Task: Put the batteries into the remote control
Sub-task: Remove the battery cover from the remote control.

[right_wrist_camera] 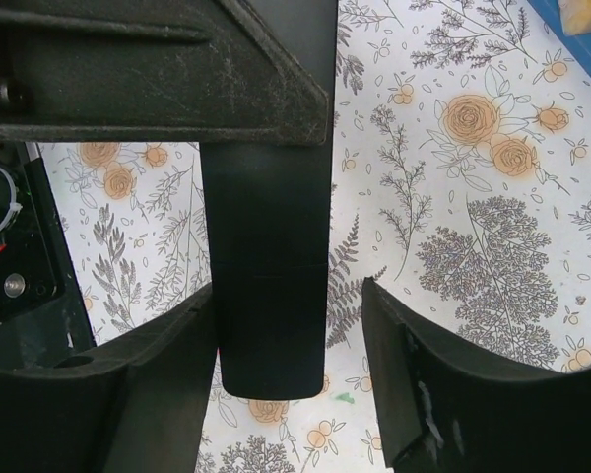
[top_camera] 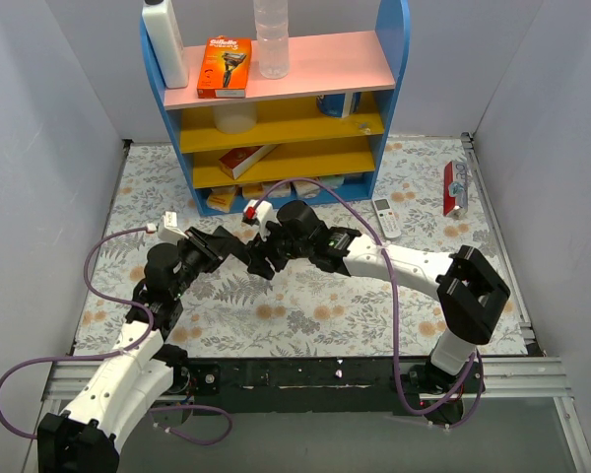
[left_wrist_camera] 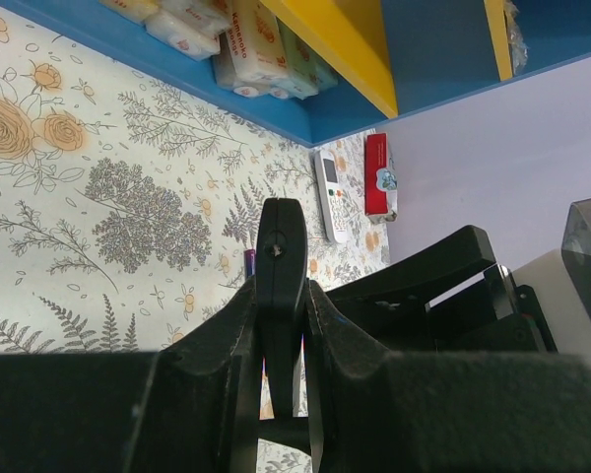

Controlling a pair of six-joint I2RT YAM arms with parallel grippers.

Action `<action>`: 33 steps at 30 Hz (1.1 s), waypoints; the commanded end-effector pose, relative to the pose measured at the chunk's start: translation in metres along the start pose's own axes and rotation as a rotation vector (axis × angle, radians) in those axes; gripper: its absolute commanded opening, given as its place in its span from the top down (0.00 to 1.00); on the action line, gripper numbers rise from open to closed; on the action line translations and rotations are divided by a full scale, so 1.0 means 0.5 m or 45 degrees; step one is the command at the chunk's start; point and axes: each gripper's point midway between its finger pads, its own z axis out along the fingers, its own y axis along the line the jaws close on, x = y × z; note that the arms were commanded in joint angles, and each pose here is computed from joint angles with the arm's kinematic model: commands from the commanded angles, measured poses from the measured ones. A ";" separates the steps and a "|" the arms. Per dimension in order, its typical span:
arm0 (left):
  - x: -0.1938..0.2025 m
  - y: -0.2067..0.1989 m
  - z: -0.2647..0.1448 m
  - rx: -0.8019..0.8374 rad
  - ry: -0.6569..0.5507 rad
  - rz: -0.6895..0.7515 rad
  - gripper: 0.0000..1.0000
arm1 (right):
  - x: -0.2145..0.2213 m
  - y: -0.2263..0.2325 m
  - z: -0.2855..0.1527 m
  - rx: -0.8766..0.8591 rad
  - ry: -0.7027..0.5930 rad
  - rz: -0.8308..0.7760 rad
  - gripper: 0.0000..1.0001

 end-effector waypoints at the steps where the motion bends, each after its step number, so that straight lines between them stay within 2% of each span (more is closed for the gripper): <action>1: -0.029 -0.031 0.001 0.037 -0.046 0.035 1.00 | -0.059 0.011 -0.007 -0.013 -0.082 -0.032 0.37; 3: -0.028 -0.030 0.001 0.034 -0.044 0.042 1.00 | -0.060 0.012 -0.007 -0.013 -0.084 -0.038 0.37; 7: -0.035 -0.031 0.002 0.022 -0.061 0.046 1.00 | -0.041 0.009 -0.008 0.007 -0.037 -0.041 0.47; 13: -0.068 -0.018 0.008 -0.056 -0.157 0.014 1.00 | 0.016 0.008 -0.013 0.029 0.036 -0.054 0.54; 17: -0.083 -0.024 0.014 -0.050 -0.202 -0.015 1.00 | 0.053 0.007 -0.023 0.038 0.078 -0.043 0.56; 24: -0.142 -0.023 0.007 -0.078 -0.398 -0.061 1.00 | 0.107 0.005 -0.037 0.036 0.143 -0.070 0.58; 33: -0.155 -0.010 -0.001 -0.111 -0.451 -0.028 1.00 | 0.132 0.004 -0.045 0.036 0.166 -0.094 0.58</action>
